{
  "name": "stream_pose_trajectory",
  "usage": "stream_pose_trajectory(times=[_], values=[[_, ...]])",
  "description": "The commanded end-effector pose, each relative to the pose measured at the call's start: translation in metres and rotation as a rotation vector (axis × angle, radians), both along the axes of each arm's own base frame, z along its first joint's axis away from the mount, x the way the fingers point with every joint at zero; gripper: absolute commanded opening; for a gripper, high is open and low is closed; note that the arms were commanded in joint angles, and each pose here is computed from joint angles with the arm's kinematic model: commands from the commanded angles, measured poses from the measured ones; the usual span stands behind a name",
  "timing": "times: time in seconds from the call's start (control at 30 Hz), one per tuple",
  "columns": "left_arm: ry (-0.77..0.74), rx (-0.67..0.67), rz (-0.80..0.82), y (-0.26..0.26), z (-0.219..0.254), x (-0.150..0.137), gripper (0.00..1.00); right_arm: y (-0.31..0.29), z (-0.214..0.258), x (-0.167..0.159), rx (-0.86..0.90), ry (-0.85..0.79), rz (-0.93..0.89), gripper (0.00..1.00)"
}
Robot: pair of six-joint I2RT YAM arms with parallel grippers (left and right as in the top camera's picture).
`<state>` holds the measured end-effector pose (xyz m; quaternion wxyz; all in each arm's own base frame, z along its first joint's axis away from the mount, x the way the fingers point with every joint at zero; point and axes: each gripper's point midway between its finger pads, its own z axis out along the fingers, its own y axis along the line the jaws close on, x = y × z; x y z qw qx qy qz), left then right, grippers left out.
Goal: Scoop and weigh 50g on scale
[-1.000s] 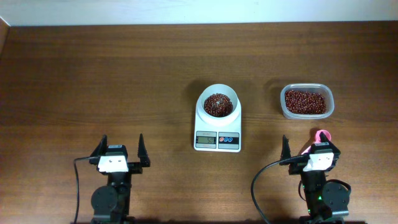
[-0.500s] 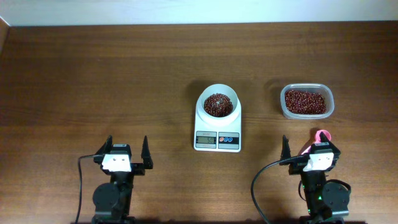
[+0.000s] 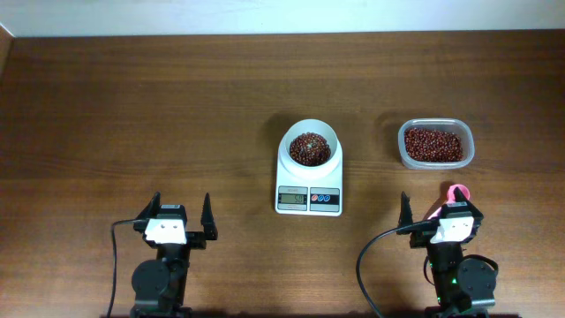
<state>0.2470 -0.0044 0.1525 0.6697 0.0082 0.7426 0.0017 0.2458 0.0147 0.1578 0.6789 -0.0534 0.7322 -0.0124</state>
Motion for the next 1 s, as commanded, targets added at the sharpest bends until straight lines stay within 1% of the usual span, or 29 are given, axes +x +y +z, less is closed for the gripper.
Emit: stream_pose_trajectory(times=[0.0,0.27,0.97], values=[[0.01,0.007,-0.012,-0.0016,-0.0038,0.0002,0.99,0.0031,-0.0027,-0.0005,-0.007,0.003,0.015,0.99],[-0.024,0.006,-0.012,-0.0016,0.0041,-0.0012,0.99,0.0031,-0.0027,-0.0005,-0.007,0.003,0.015,0.99],[-0.024,0.006,-0.011,-0.0015,0.0039,-0.0011,0.99,0.0031,-0.0027,-0.0005,-0.007,0.003,0.015,0.99]])
